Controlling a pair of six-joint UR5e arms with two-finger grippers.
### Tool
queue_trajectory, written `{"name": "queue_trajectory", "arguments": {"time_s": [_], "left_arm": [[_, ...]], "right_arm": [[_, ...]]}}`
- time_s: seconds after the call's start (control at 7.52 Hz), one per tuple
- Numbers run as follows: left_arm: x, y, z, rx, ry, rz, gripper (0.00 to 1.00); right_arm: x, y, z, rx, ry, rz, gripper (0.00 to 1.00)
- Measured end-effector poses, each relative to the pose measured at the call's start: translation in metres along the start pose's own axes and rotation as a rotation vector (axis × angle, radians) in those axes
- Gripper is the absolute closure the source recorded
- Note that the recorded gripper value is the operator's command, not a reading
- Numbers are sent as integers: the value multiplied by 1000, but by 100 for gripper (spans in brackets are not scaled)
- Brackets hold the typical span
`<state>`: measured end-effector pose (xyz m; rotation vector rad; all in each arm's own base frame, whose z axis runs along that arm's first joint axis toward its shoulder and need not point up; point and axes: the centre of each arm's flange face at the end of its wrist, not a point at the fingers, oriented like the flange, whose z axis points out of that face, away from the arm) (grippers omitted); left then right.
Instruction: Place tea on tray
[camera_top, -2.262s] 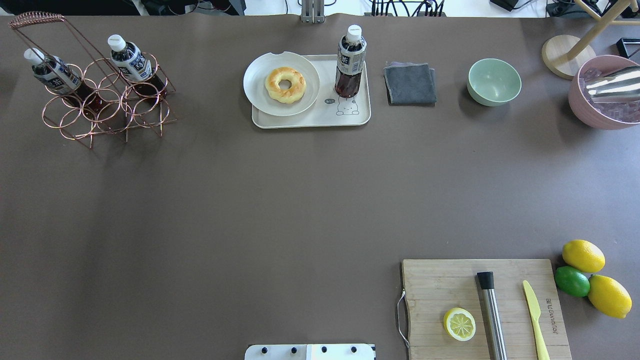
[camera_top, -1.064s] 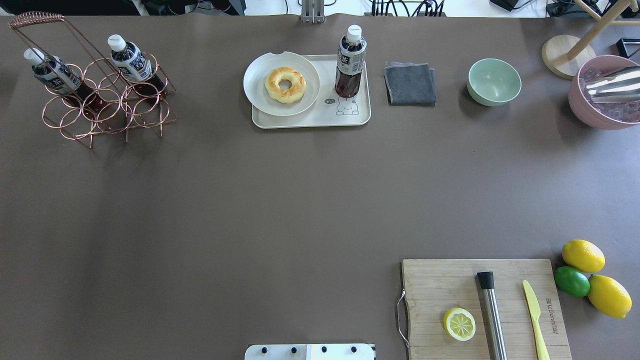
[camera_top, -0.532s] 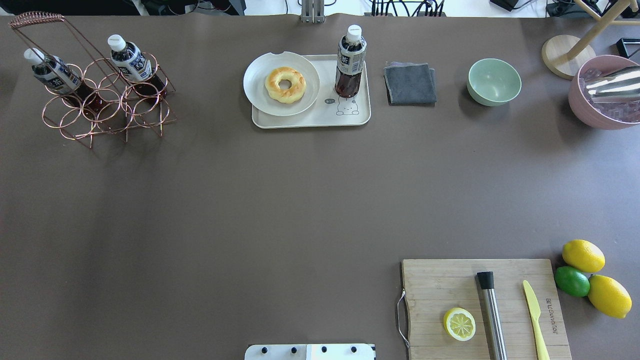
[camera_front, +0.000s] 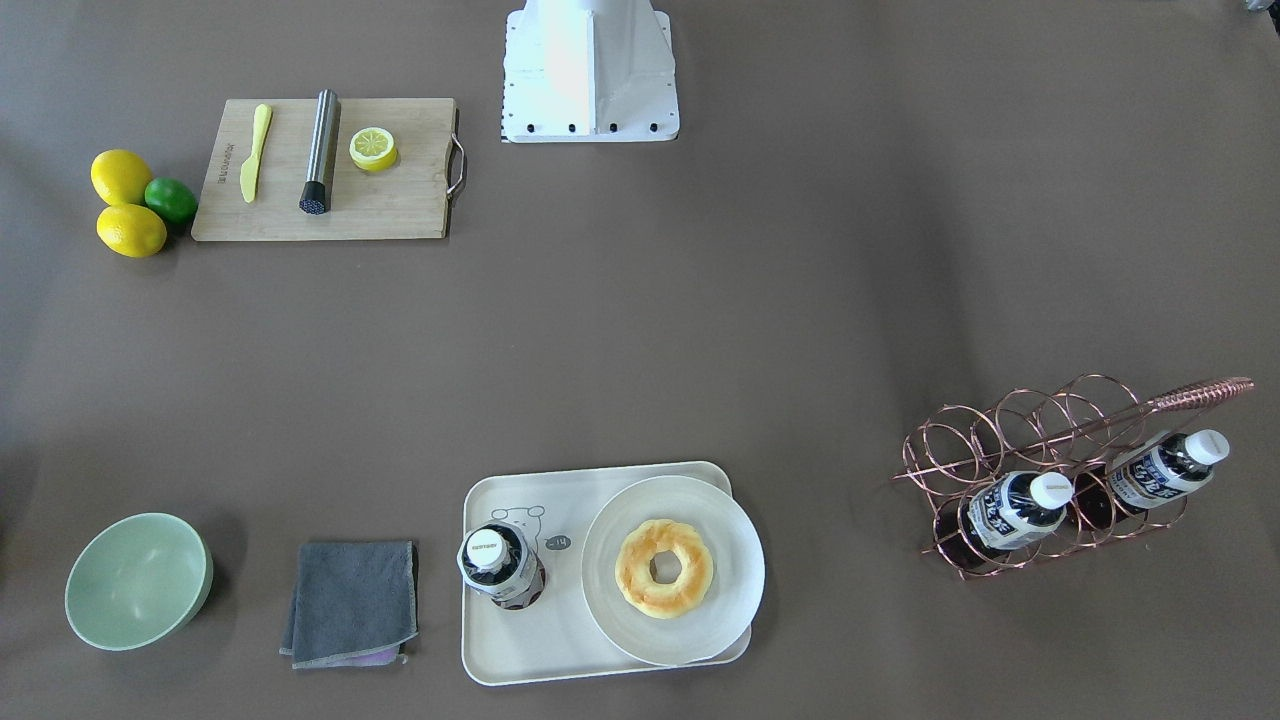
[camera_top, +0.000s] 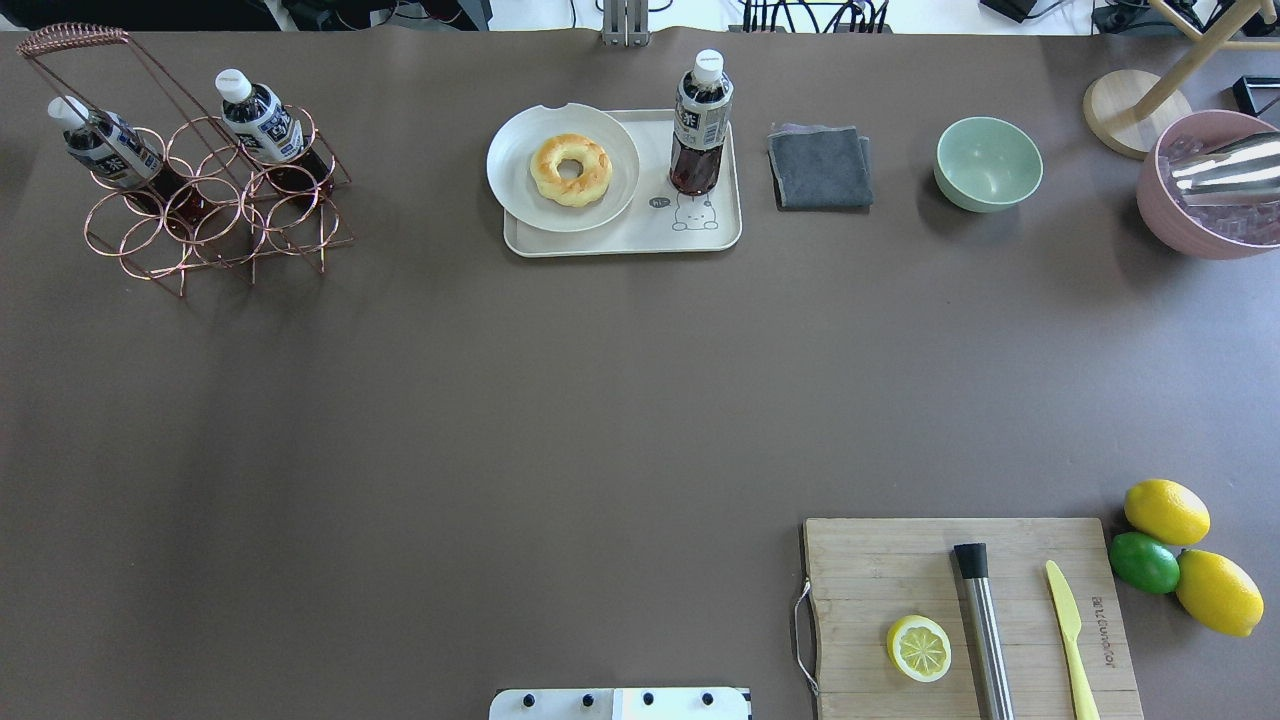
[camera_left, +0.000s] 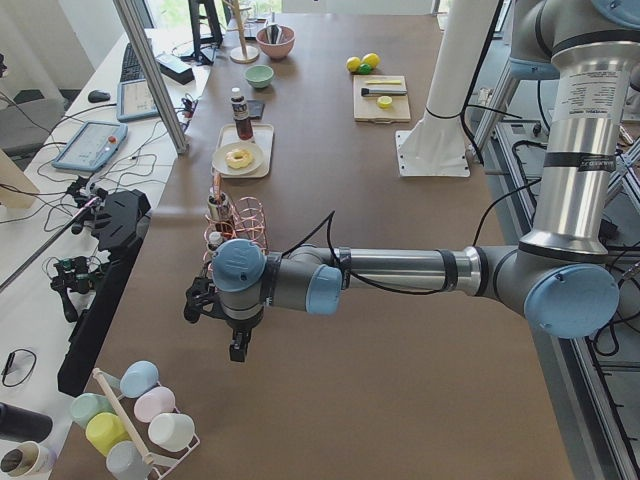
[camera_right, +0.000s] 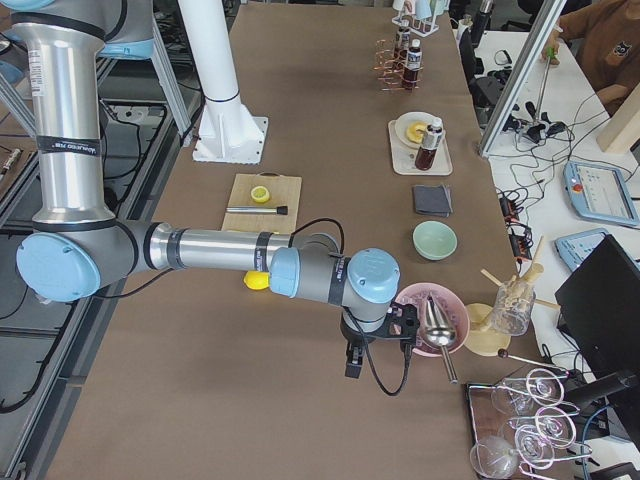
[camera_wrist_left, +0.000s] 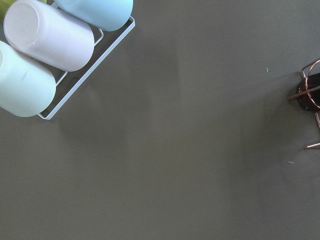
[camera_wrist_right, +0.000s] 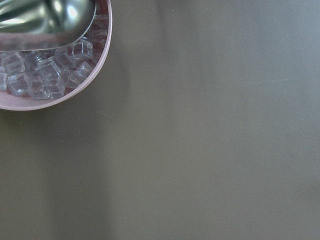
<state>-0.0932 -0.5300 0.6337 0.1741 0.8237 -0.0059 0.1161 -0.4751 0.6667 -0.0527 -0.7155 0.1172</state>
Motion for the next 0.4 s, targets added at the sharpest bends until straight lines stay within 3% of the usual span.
{"name": "queue_trajectory", "arguments": {"time_s": [0.4], "left_arm": [[0, -1, 0, 1, 0, 1, 3]], "right_arm": [[0, 1, 1, -1, 0, -1, 0]]}}
